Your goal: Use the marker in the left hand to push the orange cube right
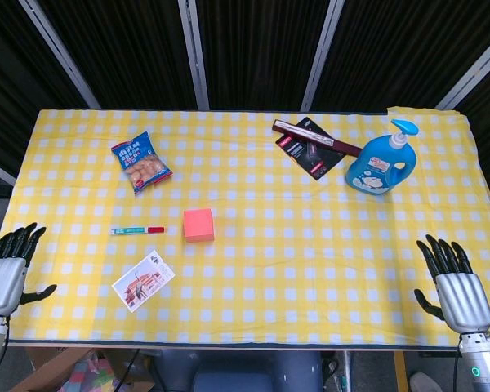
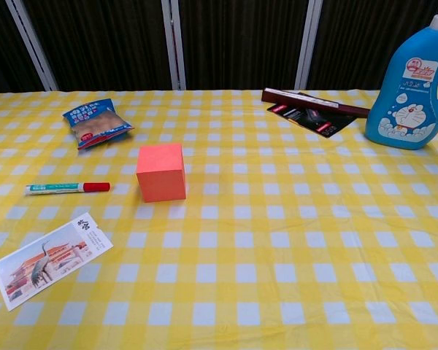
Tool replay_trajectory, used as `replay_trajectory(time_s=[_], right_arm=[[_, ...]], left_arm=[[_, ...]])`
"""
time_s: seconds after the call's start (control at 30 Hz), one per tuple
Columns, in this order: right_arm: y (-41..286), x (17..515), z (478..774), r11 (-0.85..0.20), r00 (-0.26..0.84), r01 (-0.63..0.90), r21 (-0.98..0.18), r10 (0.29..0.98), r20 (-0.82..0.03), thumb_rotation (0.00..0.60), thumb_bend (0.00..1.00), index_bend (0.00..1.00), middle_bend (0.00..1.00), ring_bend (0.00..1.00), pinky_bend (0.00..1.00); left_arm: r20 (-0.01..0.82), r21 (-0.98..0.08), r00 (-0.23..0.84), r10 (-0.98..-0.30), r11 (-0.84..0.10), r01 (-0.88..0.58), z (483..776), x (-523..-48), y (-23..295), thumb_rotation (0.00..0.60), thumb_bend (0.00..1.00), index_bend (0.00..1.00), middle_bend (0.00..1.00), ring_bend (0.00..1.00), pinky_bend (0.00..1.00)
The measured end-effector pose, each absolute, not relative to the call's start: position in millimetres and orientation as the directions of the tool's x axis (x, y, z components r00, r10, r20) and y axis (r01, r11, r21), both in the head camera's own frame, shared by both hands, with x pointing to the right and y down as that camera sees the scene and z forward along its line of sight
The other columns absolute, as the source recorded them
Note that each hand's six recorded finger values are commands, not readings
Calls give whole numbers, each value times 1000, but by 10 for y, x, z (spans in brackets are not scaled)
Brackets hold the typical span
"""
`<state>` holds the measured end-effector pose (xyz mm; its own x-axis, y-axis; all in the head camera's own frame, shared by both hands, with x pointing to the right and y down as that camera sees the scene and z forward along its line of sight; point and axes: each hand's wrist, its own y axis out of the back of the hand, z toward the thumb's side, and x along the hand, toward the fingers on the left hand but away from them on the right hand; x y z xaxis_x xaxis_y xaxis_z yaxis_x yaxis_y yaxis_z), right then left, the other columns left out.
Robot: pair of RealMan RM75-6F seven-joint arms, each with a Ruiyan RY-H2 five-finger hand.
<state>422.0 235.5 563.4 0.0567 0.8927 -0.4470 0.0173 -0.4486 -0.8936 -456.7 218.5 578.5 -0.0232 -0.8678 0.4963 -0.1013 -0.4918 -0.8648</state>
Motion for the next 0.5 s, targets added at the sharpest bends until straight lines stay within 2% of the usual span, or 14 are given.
replay_trajectory(time_s=[0.5], right_arm=[[2365,4227,5639,-447,57,23,-894,894,-445,600,378,0,0,0,0]], left_arm=[[518,-852,-21,-855,-513,-100,5829,-4554,2183,600,72,1,0,0,37]])
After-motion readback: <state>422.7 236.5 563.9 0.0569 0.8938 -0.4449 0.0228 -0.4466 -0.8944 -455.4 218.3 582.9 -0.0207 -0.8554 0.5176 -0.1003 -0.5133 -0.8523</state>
